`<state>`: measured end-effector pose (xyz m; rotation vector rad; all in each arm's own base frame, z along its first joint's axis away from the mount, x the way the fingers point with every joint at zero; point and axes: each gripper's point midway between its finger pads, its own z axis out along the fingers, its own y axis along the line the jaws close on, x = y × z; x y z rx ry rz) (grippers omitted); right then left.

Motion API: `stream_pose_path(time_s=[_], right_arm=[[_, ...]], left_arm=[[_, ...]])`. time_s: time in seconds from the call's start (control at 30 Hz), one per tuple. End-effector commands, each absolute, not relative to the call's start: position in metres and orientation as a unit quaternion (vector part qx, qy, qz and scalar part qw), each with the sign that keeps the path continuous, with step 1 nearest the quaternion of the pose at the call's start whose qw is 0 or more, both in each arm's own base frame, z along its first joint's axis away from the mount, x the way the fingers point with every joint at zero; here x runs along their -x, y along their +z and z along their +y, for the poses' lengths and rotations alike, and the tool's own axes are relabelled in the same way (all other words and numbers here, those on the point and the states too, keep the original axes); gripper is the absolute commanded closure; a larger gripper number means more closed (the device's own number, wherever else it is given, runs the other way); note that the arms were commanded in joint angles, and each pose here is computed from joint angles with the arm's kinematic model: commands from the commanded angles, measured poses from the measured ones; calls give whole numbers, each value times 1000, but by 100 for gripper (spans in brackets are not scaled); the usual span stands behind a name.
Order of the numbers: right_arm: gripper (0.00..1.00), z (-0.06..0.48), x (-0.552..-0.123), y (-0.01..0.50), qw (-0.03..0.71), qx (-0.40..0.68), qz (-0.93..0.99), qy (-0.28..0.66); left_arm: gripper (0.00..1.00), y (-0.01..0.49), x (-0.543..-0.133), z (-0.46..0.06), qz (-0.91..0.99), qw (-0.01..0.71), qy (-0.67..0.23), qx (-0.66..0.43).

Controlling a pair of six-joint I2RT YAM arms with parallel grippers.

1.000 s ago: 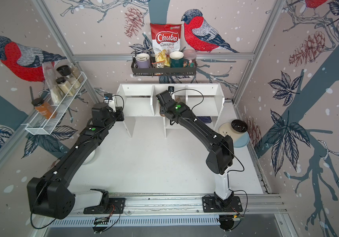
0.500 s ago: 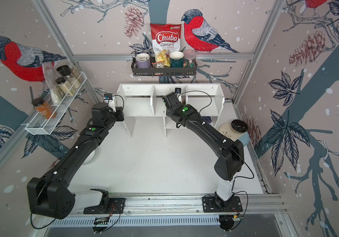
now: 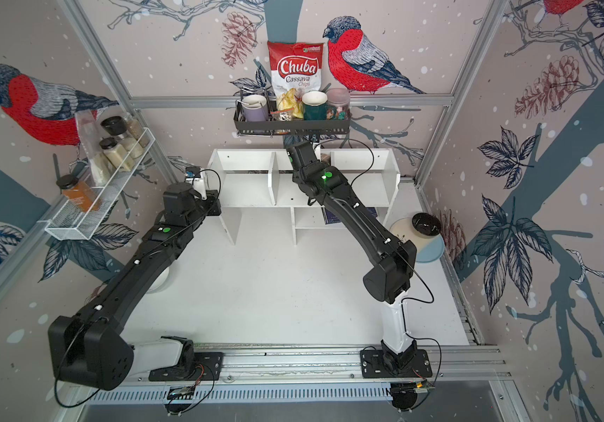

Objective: Wipe the bookshelf clean with a cloth
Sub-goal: Wipe the dust from the shelf.

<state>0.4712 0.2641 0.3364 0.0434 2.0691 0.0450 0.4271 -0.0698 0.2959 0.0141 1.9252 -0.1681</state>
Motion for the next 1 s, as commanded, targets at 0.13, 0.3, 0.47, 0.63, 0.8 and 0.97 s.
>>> stream_pose_path(time_s=[0.13, 0.3, 0.47, 0.63, 0.8, 0.97], right_arm=[[100, 263, -435, 312, 505, -6, 863, 16], [100, 277, -418, 288, 476, 18, 878, 37], [100, 299, -396, 298, 473, 59, 874, 100], [100, 292, -359, 342, 498, 80, 844, 182], [100, 288, -309, 376, 508, 130, 810, 262], [100, 289, -257, 407, 499, 190, 763, 364]], left_arm=[[100, 300, -422, -94, 816, 552, -171, 10], [100, 300, -421, -94, 816, 553, -169, 11], [100, 299, -422, -93, 817, 552, -169, 16], [100, 300, -421, -85, 817, 555, -155, 32], [66, 314, -416, -71, 806, 568, -152, 63], [30, 348, -394, -59, 787, 588, -159, 95]])
